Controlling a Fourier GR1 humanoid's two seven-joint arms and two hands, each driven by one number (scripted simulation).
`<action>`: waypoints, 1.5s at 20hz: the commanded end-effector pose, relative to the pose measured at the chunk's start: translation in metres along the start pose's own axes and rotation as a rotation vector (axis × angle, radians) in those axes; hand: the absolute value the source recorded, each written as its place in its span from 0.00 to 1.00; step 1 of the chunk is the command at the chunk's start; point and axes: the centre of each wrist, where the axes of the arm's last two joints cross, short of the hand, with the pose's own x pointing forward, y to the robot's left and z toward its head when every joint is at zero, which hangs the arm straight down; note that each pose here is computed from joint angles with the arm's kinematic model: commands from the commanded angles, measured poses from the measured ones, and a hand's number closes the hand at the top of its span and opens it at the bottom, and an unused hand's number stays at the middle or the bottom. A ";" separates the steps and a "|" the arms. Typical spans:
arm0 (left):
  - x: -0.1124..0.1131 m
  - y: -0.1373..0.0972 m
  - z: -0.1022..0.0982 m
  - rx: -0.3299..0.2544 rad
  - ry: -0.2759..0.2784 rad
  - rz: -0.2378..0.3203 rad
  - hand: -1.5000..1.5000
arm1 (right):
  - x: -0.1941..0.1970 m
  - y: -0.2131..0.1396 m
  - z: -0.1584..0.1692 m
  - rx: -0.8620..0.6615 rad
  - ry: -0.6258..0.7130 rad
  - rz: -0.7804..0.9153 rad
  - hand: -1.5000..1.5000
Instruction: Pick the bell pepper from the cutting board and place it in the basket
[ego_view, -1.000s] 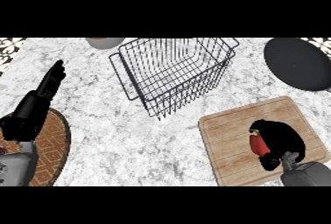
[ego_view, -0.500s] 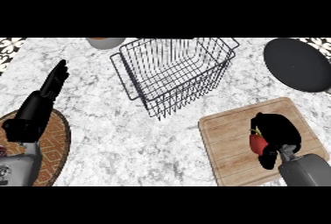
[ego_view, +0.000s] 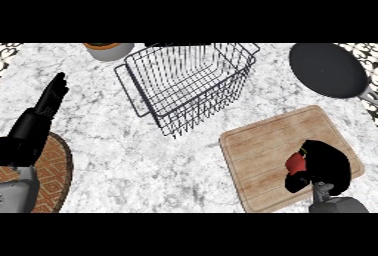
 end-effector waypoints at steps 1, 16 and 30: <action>-0.006 0.001 0.008 0.009 0.011 -0.011 0.50 | -0.001 0.001 0.028 -0.119 0.287 -0.177 1.00; 0.010 -0.003 -0.002 -0.058 -0.019 -0.001 0.50 | 0.042 -0.162 0.171 -0.798 -0.049 -0.732 1.00; 0.011 -0.034 -0.018 -0.082 -0.053 0.019 0.50 | 0.155 -0.269 0.173 -0.609 -0.201 -0.761 1.00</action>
